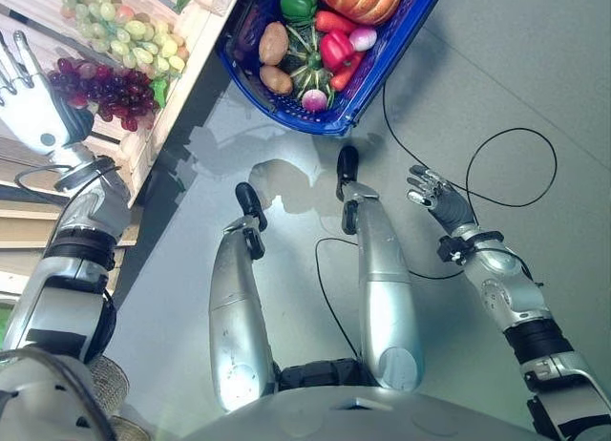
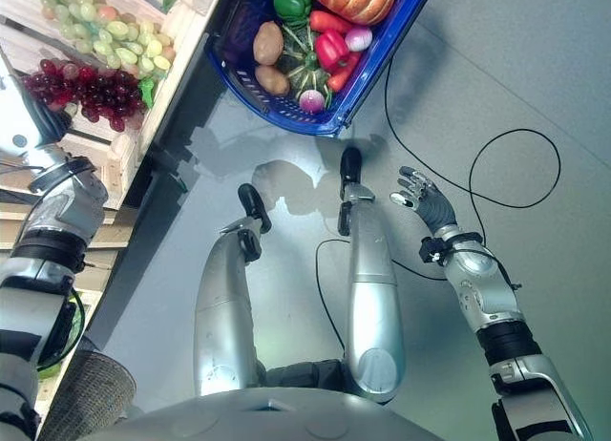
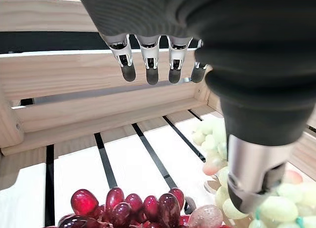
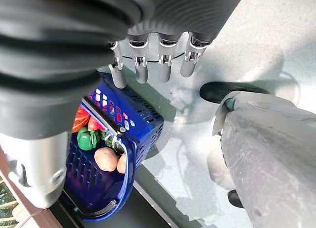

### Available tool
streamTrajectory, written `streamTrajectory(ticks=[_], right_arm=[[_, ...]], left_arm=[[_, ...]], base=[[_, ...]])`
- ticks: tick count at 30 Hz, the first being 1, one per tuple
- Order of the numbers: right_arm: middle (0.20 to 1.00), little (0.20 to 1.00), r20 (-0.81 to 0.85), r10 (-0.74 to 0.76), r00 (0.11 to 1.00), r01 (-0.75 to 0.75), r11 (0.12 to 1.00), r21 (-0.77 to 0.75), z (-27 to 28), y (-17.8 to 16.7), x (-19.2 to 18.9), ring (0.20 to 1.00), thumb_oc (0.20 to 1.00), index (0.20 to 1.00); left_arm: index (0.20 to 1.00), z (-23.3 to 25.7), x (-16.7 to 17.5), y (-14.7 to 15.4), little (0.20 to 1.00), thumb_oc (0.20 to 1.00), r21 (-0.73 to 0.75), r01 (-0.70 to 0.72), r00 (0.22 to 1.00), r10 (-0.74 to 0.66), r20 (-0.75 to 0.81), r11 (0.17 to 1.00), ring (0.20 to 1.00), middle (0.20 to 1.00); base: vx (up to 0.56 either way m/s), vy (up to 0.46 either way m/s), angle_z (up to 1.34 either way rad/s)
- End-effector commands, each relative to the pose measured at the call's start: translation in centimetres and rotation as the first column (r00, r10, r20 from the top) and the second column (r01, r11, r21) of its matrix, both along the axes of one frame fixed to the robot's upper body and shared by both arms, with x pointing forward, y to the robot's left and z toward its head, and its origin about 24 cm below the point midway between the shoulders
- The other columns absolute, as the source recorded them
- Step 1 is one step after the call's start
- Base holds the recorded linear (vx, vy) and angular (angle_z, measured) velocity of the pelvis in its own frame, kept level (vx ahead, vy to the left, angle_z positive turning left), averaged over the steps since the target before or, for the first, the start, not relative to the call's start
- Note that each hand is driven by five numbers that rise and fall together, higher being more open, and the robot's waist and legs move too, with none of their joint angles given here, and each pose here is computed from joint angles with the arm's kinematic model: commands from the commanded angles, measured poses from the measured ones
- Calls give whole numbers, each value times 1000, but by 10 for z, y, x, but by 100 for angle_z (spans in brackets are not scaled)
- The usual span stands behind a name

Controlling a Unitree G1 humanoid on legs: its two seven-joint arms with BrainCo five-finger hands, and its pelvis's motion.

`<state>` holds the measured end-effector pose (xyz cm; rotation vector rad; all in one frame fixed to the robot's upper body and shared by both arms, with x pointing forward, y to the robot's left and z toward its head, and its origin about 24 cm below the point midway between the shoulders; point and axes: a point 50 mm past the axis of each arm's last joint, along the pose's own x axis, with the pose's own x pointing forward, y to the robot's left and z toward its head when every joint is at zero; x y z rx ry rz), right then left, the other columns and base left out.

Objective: Pick up fruits and vegetables into the basket

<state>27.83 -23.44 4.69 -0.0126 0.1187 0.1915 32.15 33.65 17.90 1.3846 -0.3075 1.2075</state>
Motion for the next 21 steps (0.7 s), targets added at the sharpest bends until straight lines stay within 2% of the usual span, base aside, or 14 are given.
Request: streamTrajectory(ticks=[1,12,21], right_arm=[[1000,1000,36,27,999,-27,1000,11,9,-2,-8,1000,1000,1000],[1000,1000,39,50,998,-51,999,14,14,-1,-6,1000,1000,1000],[1000,1000,32,55,998,-55,998,9,15,-2,-9,1000,1000,1000]], left_arm=[[1000,10,-16,32,1000,1000,-7,-132,991,132,-3,991,1000,1000],[1000,6,-10,46,1000,1000,-245,-176,977,139,-159,953,1000,1000],[1000,-7,-14,57,1000,1000,-347,-229,957,145,-252,909,1000,1000]], base=[[11,29,-5],[8,38,-3],[1,24,0]])
